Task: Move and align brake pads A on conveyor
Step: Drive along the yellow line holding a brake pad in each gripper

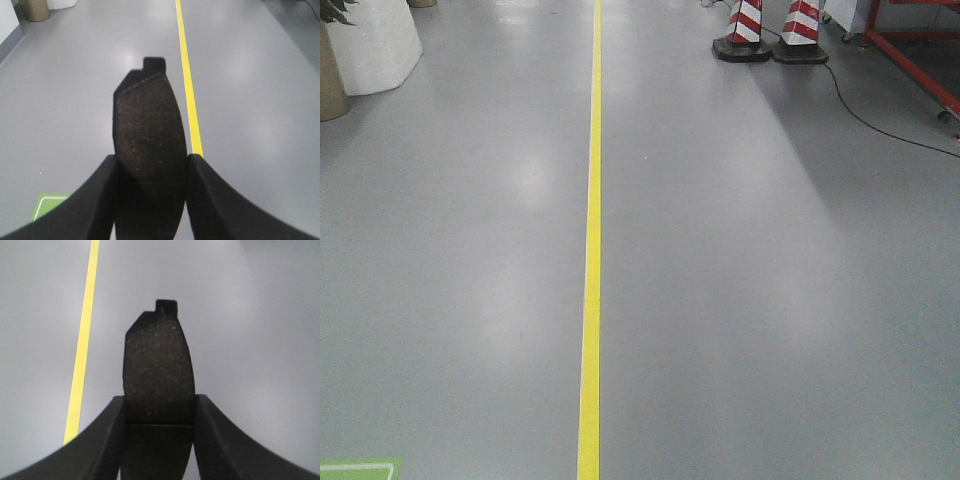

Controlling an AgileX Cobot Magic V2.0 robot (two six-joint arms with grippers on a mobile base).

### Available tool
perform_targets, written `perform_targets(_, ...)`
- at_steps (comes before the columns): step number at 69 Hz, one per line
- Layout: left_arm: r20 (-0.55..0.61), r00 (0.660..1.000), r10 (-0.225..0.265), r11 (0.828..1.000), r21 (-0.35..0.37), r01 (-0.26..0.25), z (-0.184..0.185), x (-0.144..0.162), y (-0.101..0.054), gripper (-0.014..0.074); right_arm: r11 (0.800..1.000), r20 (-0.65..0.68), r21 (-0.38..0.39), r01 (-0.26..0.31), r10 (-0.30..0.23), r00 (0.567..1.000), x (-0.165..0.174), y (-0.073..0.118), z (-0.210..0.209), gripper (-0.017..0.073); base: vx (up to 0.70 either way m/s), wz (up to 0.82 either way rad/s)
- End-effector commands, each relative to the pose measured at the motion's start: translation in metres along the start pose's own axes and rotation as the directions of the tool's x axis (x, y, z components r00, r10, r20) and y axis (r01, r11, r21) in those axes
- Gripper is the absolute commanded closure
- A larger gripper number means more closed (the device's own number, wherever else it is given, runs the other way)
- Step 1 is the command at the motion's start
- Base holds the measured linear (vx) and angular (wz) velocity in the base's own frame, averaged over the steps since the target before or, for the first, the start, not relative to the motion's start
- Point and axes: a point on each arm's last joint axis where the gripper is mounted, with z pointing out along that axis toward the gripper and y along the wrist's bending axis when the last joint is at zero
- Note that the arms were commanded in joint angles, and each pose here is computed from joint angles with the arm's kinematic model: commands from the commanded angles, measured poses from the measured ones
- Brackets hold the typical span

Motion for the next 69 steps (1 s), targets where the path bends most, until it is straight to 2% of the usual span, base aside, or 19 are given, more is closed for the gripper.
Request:
perform_targets(1, 0.101, 0.995, 0.001, 1.000, 0.013, -0.002, -0.0032, -0.0151, -0.0012, 0.0600, 1.000, 0.097, 0.004, 0.003, -0.004, 0.995, -0.0134, -0.0003, -0.0057, 0.0564, 0.56, -0.04)
perform_targets(69, 0.101, 0.995, 0.001, 1.000, 0.013, -0.002, -0.0032, -0.0151, -0.0012, 0.0600, 1.000, 0.097, 0.004, 0.003, -0.004, 0.995, -0.0134, -0.0003, -0.0057, 0.0564, 0.68, 0.05)
